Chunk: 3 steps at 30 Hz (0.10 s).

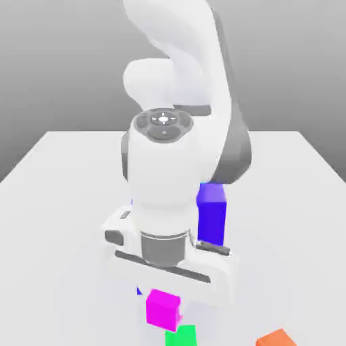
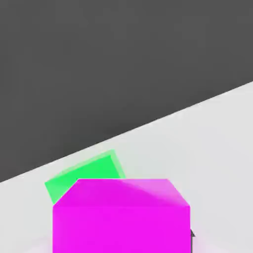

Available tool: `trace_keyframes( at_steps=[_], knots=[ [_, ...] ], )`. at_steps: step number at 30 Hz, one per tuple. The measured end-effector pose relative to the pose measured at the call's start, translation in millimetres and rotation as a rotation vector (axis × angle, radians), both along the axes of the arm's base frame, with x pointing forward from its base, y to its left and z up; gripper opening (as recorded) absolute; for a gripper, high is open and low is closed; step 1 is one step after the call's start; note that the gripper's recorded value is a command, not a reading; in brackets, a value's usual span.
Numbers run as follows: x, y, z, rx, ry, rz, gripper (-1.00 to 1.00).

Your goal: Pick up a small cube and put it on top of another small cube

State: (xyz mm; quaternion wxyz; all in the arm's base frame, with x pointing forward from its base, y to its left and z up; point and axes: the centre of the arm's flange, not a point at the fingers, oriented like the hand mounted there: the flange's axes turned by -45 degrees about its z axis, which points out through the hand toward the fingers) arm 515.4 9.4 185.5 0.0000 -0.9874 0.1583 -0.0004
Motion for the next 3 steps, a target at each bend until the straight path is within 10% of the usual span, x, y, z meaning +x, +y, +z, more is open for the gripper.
trace_keyframes(
  at_steps=[3],
  knots=[
    [0.0,0.0,0.0,0.000,0.000,0.000,1.00]
  ],
)
